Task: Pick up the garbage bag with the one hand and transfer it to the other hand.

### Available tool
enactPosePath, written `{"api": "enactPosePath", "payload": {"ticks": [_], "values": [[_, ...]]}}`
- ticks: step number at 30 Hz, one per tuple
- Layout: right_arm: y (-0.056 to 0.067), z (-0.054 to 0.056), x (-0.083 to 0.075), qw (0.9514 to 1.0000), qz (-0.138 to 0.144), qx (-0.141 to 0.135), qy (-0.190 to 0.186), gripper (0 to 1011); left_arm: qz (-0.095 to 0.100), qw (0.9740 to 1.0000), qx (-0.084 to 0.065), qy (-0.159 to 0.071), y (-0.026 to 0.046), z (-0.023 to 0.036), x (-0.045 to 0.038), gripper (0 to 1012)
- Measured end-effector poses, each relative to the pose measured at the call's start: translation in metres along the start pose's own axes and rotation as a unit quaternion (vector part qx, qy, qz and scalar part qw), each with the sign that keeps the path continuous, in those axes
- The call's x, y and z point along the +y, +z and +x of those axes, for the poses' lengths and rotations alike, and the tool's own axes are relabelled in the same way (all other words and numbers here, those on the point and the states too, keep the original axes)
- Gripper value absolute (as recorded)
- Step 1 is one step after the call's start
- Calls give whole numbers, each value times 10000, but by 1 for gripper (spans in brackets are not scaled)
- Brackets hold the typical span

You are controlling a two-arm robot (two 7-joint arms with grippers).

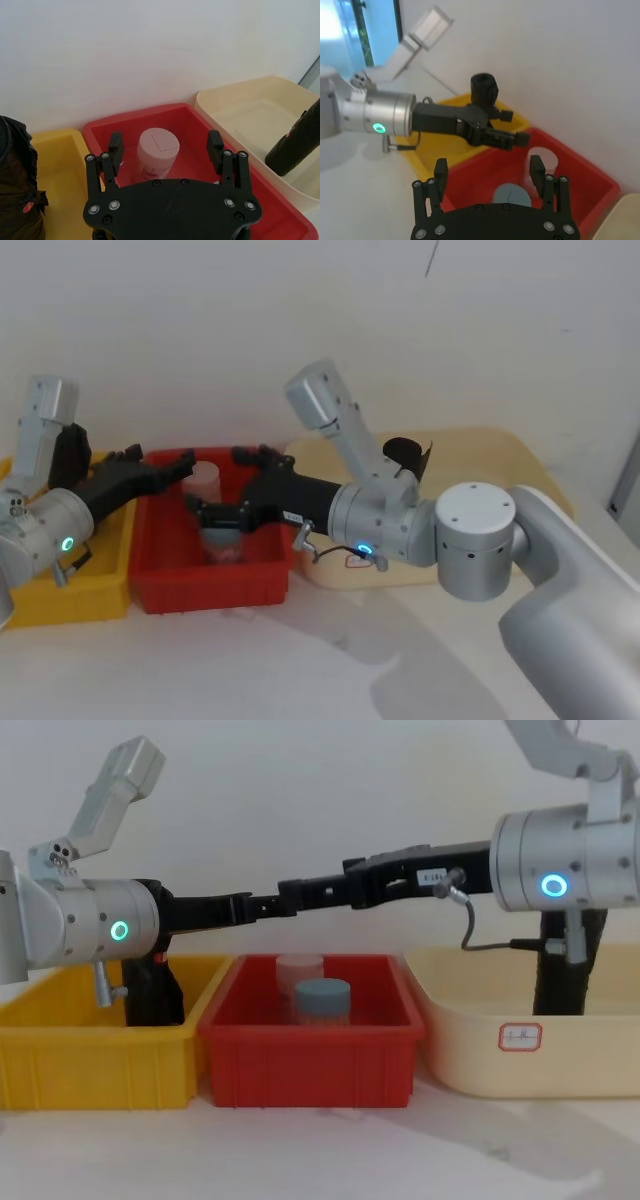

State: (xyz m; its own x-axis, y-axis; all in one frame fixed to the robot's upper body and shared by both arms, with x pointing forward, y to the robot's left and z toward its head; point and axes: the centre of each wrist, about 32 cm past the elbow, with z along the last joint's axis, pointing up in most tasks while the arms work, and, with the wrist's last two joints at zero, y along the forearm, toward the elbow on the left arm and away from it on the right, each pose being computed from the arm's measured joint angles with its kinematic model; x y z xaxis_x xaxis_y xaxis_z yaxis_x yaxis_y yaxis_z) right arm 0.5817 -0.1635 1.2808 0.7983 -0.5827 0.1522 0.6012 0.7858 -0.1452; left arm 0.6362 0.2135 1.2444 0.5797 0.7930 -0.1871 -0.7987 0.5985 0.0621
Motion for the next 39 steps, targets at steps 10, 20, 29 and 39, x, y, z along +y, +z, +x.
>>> {"api": "enactPosePath", "payload": {"ticks": [10, 20, 29, 39], "values": [[-48, 97, 70, 9997, -241, -54, -13, 1001, 0, 10000, 0, 0, 0, 0, 0, 1002], [-42, 213, 185, 9990, -438, 60, -15, 1001, 0, 10000, 0, 0, 0, 0, 0, 1002], [-44, 276, 251, 9981, -606, 98, 85, 1001, 0, 10000, 0, 0, 0, 0, 0, 1002], [-81, 346, 319, 9961, -855, 41, 217, 1001, 0, 10000, 0, 0, 0, 0, 0, 1001]]}}
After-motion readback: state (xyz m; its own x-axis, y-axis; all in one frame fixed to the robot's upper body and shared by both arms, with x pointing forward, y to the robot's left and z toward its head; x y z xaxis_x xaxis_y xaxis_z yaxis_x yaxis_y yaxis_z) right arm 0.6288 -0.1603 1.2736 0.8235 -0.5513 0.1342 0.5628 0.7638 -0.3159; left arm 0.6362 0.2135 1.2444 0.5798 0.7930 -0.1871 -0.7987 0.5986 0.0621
